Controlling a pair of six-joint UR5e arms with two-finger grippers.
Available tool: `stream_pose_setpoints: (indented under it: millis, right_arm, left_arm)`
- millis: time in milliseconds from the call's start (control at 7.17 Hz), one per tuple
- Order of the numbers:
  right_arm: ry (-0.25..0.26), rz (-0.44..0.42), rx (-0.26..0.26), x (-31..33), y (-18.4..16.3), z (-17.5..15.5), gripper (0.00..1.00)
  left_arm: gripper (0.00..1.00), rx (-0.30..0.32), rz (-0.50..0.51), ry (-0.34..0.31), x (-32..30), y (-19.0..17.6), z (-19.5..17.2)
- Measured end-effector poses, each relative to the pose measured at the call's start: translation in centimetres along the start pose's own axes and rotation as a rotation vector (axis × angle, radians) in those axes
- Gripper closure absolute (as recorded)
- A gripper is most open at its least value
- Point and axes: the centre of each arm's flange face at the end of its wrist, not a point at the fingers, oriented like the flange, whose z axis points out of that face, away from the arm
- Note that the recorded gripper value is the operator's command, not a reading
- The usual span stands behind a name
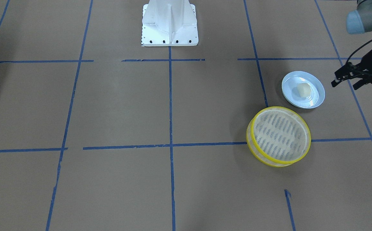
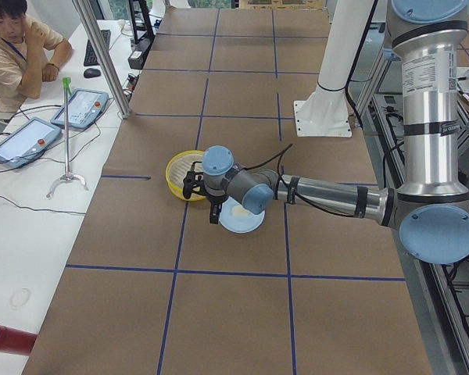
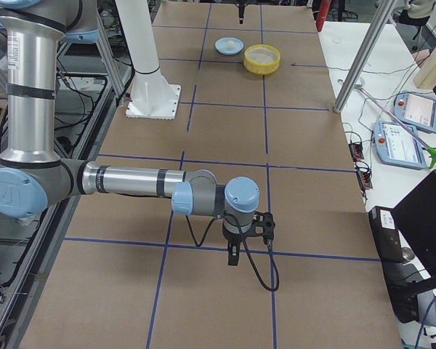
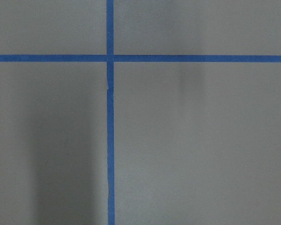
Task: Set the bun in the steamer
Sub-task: 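Move the left gripper down over the white bun on the blue plate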
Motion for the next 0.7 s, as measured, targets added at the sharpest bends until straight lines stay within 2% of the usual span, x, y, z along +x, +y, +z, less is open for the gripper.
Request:
stream_pose_setpoints:
  millis: [140, 279, 698]
  right_arm:
    - [0.0, 0.0, 0.0, 0.0, 0.0, 0.0, 0.0]
    - [0.0, 0.0, 0.0, 0.0, 0.0, 0.0, 0.0]
    - [0.0, 0.0, 0.0, 0.0, 0.0, 0.0, 0.0]
  left_arm:
    - [0.0, -0.024, -0.061, -0.018, 2.0, 1.2, 2.6]
    - [0.0, -0.04, -0.079, -0.038, 3.2, 2.2, 4.5]
    - [0.04, -0.065, -0.073, -0.099, 3.3, 3.5, 8.3]
